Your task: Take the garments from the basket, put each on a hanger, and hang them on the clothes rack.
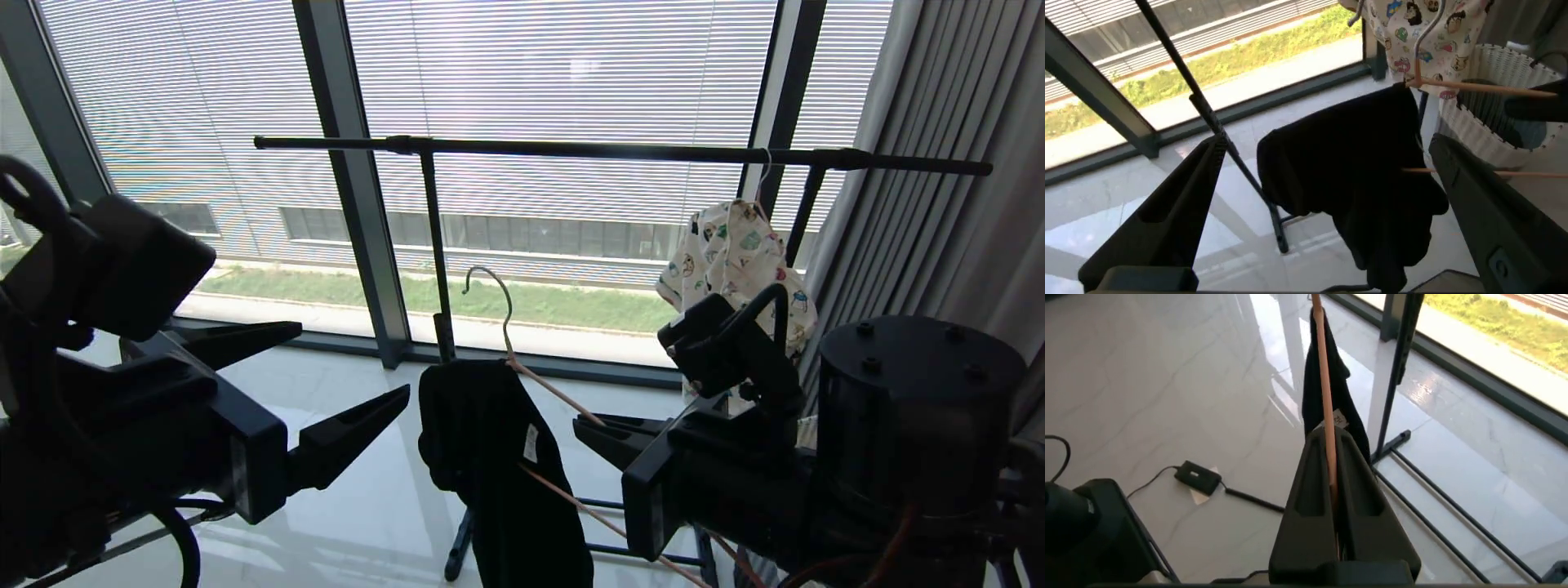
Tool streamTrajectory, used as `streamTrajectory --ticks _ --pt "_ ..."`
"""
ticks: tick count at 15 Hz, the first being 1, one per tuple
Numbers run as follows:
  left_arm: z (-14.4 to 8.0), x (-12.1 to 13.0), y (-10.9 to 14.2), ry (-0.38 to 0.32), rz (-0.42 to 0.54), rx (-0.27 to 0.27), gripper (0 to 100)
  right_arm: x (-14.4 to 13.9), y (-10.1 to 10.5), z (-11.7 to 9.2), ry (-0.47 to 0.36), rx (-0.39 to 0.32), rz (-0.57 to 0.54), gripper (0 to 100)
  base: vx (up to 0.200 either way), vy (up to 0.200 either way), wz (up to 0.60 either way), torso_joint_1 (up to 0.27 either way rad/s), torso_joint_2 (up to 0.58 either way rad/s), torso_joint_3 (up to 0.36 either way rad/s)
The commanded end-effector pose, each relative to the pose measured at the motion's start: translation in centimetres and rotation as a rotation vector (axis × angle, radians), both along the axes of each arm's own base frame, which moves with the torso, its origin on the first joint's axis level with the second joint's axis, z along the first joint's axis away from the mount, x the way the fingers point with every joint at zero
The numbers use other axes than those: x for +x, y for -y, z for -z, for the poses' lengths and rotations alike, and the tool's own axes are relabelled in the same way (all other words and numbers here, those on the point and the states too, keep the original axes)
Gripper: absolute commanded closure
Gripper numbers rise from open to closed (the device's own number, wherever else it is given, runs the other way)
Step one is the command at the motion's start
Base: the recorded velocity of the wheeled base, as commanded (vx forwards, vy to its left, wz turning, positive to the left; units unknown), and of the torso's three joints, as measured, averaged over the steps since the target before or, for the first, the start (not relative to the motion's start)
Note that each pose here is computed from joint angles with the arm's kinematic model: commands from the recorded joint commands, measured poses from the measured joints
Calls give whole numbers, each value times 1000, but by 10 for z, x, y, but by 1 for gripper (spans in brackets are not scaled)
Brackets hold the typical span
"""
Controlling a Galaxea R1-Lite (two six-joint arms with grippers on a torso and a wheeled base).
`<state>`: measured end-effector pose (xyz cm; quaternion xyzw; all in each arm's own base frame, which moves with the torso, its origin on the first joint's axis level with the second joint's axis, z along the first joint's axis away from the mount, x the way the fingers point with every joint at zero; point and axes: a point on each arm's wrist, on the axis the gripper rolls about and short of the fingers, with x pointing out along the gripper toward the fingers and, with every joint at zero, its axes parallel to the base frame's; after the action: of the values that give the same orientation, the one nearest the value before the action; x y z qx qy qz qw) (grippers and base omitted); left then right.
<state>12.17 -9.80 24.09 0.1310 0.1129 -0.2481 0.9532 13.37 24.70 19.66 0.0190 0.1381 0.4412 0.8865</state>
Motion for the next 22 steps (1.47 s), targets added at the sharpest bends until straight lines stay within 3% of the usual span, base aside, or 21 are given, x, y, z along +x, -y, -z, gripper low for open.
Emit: streamTrajectory --ticks 1,5,7,9,11,15,21,22 --pt "14 -17 -25 -9 17 -25 0 1 18 -8 39 11 16 100 0 0 0 0 0 0" --pt "33 -15 -38 -52 172 9 0 -3 51 -14 147 0 -130 100 0 0 0 0 0 0" --pt "50 -19 -36 -70 375 58 0 -12 59 -7 166 -27 -214 100 0 0 0 0 0 0" --pt "65 -23 -37 -80 480 104 0 -14 59 -4 187 -48 -265 100 0 0 0 0 0 0" --pt "71 -21 -35 -81 512 110 0 -17 59 -2 198 -56 -312 100 0 0 0 0 0 0" --pt "77 3 -23 -3 514 92 0 -45 51 4 204 -66 -456 100 0 0 0 0 0 0" --pt "88 -5 -24 -8 623 108 0 -73 57 -2 206 -60 -570 100 0 0 0 0 0 0" --pt "89 -6 -24 -11 626 108 100 -74 57 -4 209 -55 -570 100 0 0 0 0 0 0"
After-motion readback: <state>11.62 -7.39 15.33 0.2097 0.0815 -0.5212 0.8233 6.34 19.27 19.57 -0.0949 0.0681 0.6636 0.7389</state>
